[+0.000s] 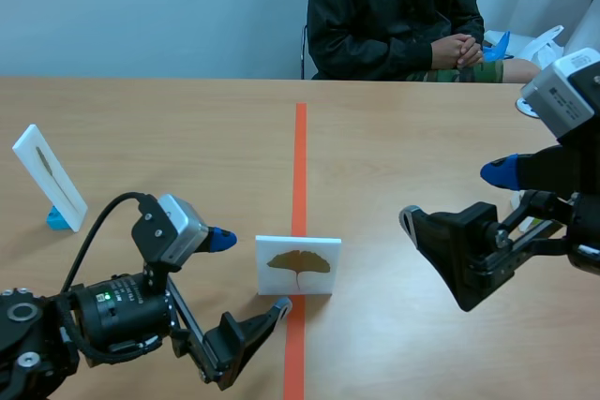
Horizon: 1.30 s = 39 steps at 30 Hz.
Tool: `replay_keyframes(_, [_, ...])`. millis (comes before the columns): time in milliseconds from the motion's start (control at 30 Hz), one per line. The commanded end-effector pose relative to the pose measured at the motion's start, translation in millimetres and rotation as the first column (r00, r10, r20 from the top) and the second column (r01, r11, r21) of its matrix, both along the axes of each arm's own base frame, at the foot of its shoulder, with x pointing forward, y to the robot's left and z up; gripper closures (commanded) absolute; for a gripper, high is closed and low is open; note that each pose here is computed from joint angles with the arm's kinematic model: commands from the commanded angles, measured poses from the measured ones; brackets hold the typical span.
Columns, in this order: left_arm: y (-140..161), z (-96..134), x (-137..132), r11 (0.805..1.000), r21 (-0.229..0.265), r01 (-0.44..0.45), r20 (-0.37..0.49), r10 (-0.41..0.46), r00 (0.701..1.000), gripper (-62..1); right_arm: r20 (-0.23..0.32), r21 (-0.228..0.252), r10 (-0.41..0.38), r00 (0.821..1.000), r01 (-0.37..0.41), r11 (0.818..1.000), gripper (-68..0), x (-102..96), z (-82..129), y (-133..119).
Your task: Sort the leaf by its shape. The table is split by an orange tape line. A compound leaf with several leaflets goes to the left side, a simple leaf with one blade goes to the right side. Return to the home posture when a red brick is placed on the table.
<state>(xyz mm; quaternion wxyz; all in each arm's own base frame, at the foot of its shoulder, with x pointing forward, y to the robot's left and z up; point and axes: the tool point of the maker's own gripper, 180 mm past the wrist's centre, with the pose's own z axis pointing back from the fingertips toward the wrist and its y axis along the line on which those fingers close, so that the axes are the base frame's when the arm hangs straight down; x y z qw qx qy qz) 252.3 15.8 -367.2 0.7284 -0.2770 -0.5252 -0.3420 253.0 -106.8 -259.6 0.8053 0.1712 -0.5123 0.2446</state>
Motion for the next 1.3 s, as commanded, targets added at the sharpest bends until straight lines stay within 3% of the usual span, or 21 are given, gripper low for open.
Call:
replay_keyframes(0, [-5, 10, 11, 1.0, -0.014, -0.004, 0.053, 0.005, 0.999, -62.3, 0.015, 0.008, 0.005, 1.0, -0.006, 1.0, -67.9, 0.6, 4, 1])
replay_keyframes(200, [-18, 3, 18, 0.999, -0.001, 0.038, 0.072, -0.038, 0.997, -62.3, 0.015, 0.008, 0.005, 1.0, -0.006, 1.0, -67.9, 0.6, 4, 1])
replay_keyframes(600, [-41, 6, 19, 0.997, -0.027, 0.072, 0.09, -0.07, 0.993, -61.3, 0.014, 0.008, 0.005, 1.0, -0.006, 1.0, -67.9, 0.6, 4, 1])
replay_keyframes(900, [-47, -2, 15, 0.998, 0.006, 0.057, 0.105, -0.058, 0.993, -25.9, 0.011, 0.006, 0.006, 1.0, -0.006, 1.0, -67.9, 0.4, 3, 0])
replay_keyframes(1100, [-46, -9, 18, 1.0, 0.019, 0.016, 0.101, -0.018, 0.995, -9.7, 0.008, 0.004, 0.006, 1.0, -0.006, 1.0, -67.9, 0.1, 3, 0])
replay_keyframes(1267, [-47, -11, 18, 1.0, 0.019, 0.012, 0.097, -0.014, 0.995, -4.4, 0.008, 0.004, 0.006, 1.0, -0.006, 1.0, -67.9, 0.1, 2, 0])
